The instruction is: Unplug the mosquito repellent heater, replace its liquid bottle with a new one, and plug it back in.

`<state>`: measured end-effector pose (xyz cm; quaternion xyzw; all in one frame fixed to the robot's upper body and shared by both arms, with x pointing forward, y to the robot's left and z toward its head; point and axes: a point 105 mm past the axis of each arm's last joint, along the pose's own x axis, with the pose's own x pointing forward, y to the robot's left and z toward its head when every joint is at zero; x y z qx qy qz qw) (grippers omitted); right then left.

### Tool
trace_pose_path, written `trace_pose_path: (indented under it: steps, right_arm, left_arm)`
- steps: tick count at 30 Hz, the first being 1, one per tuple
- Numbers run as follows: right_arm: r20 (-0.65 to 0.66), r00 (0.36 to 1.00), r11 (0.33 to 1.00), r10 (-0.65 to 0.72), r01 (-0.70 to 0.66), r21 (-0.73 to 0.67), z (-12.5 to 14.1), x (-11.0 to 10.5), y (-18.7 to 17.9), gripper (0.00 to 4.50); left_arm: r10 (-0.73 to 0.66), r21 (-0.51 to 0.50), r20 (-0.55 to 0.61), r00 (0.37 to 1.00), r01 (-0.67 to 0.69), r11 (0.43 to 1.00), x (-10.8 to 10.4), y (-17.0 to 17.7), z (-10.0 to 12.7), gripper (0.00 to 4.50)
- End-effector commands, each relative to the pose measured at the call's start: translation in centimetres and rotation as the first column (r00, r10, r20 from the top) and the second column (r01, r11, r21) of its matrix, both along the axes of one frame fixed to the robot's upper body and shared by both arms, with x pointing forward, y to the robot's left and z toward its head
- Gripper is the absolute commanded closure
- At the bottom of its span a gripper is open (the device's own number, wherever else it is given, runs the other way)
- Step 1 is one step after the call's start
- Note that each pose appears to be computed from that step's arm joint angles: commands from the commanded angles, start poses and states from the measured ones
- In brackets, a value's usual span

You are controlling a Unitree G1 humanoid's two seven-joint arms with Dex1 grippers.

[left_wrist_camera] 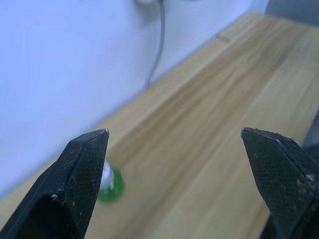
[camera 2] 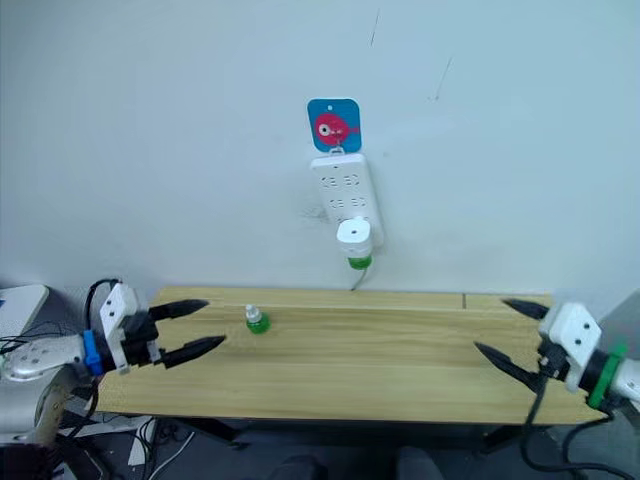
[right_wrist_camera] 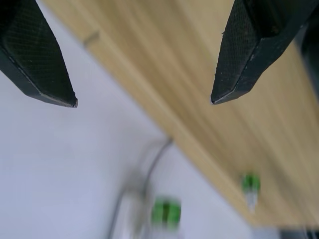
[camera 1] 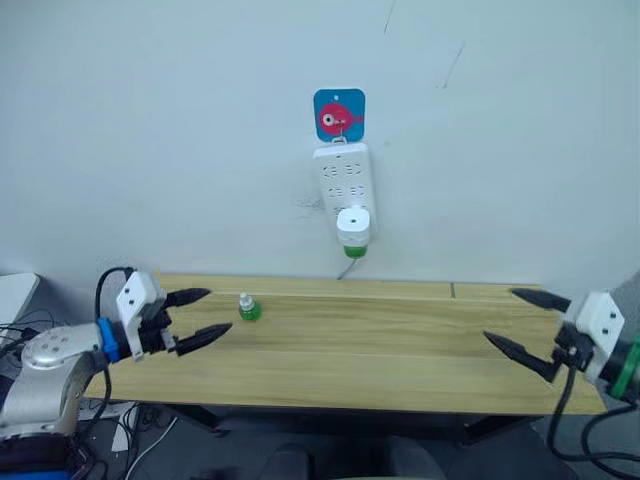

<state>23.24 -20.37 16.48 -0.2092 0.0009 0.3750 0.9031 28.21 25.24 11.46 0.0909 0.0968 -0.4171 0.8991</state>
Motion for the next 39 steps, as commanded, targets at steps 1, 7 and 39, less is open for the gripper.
trace_pose_path:
  steps: [1,7,39]
  right_arm:
    - [0.056,0.998,0.998,0.039,-0.042,0.046,2.7,-0.2,3.3,0.03]
    - [0.054,0.996,0.995,0.067,-0.071,0.070,4.3,0.4,5.5,0.03]
    - [0.042,0.996,0.995,0.073,-0.075,0.063,5.5,0.0,8.4,0.03]
  left_arm:
    - [-0.012,-0.062,0.047,0.999,0.015,0.998,1.8,-1.9,2.2,0.00]
    - [-0.021,-0.160,0.061,0.998,0.030,0.987,4.7,-4.1,4.1,0.00]
    - [-0.126,-0.243,0.088,0.988,0.144,0.959,13.5,-11.1,6.1,0.00]
